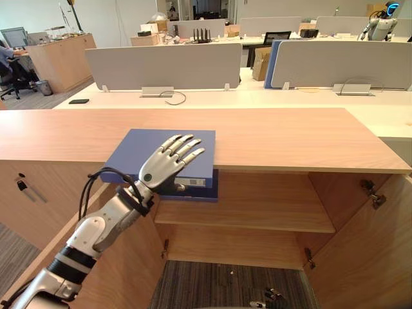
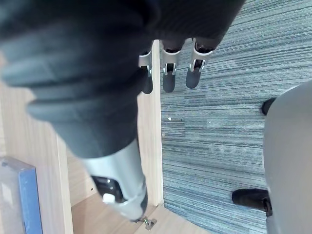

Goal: Walk over to the cabinet, pick up the folder, carry it to the office cabinet, place the folder inside the office cabinet, then close the office cabinet door

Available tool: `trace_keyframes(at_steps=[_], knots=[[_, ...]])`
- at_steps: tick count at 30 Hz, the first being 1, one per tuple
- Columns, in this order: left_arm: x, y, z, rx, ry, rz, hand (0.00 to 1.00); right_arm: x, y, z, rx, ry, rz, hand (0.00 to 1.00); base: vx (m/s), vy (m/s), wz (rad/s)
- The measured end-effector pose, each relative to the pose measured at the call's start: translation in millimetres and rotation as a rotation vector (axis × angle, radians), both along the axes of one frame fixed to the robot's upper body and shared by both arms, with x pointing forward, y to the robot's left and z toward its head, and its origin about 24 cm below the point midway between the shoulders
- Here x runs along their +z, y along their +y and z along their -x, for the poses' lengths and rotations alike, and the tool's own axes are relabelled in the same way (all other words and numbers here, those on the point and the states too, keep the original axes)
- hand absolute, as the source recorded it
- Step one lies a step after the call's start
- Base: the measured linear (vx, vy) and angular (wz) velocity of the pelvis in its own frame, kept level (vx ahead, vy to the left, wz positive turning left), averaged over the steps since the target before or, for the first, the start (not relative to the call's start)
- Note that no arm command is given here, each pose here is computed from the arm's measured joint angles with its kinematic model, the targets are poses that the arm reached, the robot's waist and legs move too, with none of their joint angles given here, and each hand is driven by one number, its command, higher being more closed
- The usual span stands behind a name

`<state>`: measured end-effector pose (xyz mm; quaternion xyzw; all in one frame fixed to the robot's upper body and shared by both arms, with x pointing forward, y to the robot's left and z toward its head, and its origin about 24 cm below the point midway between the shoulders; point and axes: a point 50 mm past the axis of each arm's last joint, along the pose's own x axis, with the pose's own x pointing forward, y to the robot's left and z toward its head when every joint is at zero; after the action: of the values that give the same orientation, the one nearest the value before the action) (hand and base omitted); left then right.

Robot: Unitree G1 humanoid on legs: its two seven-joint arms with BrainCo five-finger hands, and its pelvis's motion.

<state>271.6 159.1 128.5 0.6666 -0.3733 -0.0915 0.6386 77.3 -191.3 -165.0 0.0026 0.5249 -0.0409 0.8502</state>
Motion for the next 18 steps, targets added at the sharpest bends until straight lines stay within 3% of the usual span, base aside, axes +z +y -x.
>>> trace_keyframes(at_steps=[18], knots=[[-30.3, 25.2, -19.9, 0.171, 0.132, -0.011, 0.0, 0.4, 4.4, -3.9, -0.02, -0.014, -0.021, 0.0, 0.0, -0.001, 0.01]])
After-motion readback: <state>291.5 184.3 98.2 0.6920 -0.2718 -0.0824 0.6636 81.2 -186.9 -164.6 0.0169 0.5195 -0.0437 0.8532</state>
